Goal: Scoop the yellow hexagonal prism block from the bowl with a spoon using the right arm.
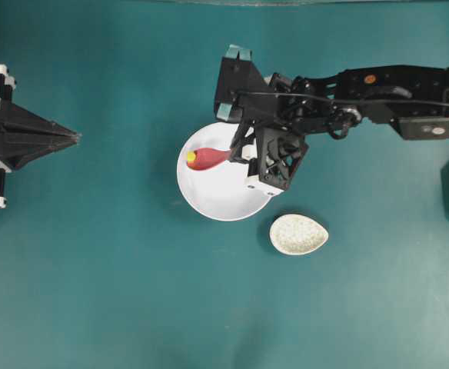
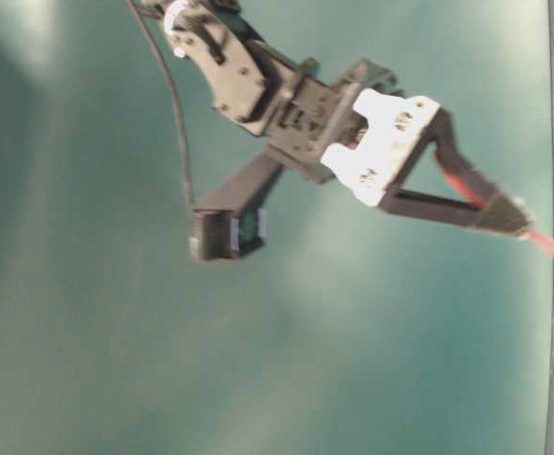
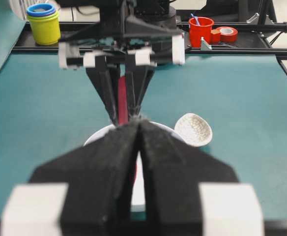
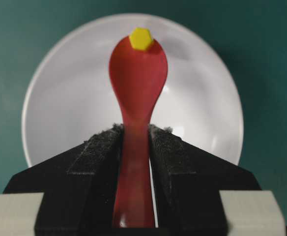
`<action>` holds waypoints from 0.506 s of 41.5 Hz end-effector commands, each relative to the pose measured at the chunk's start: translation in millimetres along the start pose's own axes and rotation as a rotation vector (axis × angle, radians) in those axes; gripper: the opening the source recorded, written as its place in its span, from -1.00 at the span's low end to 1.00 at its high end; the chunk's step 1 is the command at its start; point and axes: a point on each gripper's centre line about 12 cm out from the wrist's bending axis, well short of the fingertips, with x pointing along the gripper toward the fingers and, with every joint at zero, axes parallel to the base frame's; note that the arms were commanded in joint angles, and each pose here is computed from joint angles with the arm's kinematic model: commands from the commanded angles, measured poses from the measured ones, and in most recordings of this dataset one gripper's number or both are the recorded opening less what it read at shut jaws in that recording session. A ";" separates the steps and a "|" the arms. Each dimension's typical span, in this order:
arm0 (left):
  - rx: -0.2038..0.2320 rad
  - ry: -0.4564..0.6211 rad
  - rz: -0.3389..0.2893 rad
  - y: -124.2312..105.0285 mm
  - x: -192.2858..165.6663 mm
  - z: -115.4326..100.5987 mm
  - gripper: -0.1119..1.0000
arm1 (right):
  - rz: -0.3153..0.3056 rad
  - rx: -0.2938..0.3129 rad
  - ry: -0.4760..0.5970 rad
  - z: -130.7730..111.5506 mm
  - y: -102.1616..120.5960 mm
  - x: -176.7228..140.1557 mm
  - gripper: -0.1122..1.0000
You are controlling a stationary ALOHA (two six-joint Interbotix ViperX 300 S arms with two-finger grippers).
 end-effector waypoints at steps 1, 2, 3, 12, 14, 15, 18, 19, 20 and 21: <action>0.003 -0.001 0.002 0.6 1.9 1.7 -0.80 | 0.004 -0.007 -0.075 11.3 4.0 -18.7 -0.39; 0.003 -0.003 0.003 0.6 1.6 2.0 -0.80 | 0.003 -0.009 -0.090 11.4 4.4 -20.6 -0.39; 0.004 -0.005 0.003 0.6 1.6 2.2 -0.80 | 0.003 -0.009 -0.098 10.9 4.9 -21.4 -0.39; 0.003 -0.005 0.003 0.6 1.6 2.2 -0.80 | 0.003 -0.022 -0.261 14.7 11.1 -44.8 -0.39; 0.003 -0.005 0.001 0.3 1.6 2.2 -0.80 | 0.009 -0.033 -0.330 16.2 16.6 -55.4 -0.39; 0.003 -0.003 0.002 0.6 1.9 1.9 -0.80 | 0.013 -0.040 -0.380 15.8 20.2 -60.1 -0.39; 0.003 -0.006 0.003 0.6 1.6 2.4 -0.80 | 0.021 -0.056 -0.494 8.2 28.4 -67.0 -0.39; 0.003 -0.006 0.003 0.6 1.6 2.4 -0.80 | 0.024 -0.061 -0.540 5.0 30.8 -70.0 -0.39; 0.003 -0.006 0.001 0.3 1.6 2.4 -0.80 | 0.026 -0.060 -0.570 3.5 31.8 -73.0 -0.39; 0.003 -0.006 0.001 0.3 1.6 2.4 -0.80 | 0.029 -0.058 -0.604 0.7 33.0 -77.0 -0.39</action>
